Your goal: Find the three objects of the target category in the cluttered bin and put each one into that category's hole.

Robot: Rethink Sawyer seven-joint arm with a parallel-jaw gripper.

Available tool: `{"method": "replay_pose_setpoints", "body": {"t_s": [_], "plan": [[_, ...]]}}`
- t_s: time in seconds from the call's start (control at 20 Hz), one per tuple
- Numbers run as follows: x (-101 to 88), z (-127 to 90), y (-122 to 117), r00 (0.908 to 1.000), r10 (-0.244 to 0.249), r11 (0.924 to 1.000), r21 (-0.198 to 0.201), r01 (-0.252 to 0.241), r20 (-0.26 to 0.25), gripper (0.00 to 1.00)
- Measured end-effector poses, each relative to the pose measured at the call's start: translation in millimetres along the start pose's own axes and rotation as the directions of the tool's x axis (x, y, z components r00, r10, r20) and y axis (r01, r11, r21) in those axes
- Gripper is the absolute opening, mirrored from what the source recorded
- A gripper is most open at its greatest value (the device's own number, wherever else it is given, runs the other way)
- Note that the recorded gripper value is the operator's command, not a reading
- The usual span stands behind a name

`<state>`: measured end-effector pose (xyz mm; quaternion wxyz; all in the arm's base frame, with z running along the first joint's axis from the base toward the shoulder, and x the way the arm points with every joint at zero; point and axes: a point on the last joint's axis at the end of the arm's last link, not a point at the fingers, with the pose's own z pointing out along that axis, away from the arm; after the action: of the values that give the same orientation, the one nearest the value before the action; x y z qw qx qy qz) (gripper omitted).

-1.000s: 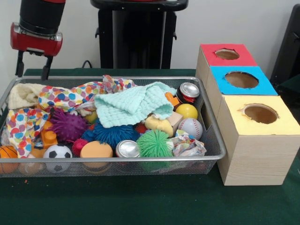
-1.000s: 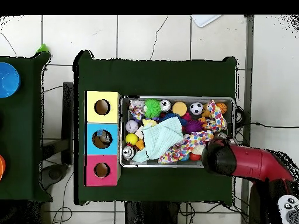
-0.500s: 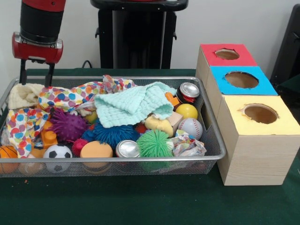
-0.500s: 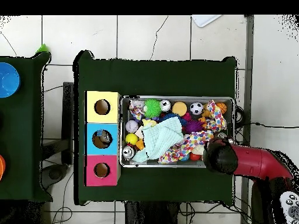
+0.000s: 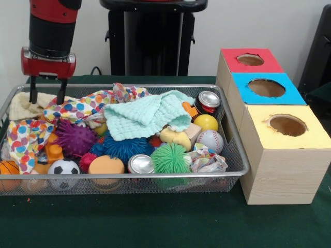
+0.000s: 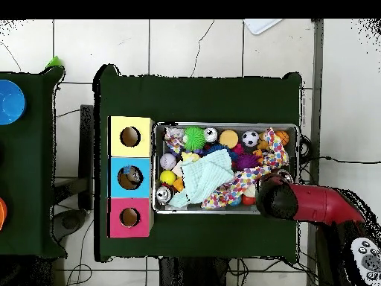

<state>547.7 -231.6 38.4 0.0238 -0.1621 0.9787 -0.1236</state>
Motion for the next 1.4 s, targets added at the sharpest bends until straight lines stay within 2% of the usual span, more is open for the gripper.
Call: {"method": "replay_pose_setpoints", "body": {"t_s": [0.6, 0.85, 1.05, 1.2, 1.4], "plan": [[4.1, 15, 3, 0.9979, -0.065, 0.9977, 0.02, 0.065, -0.004, 1.0], [-1.8, 24, 11, 0.9924, -0.123, 0.9917, 0.037, 0.123, -0.012, 1.0], [-6.9, 34, 17, 0.9845, -0.174, 0.9831, 0.054, 0.175, -0.023, 1.0], [-6.5, 43, 19, 0.9804, -0.193, 0.9788, 0.062, 0.195, -0.039, 1.0], [-4.0, 53, 19, 0.9781, -0.201, 0.9768, 0.065, 0.204, -0.056, 1.0]]}}
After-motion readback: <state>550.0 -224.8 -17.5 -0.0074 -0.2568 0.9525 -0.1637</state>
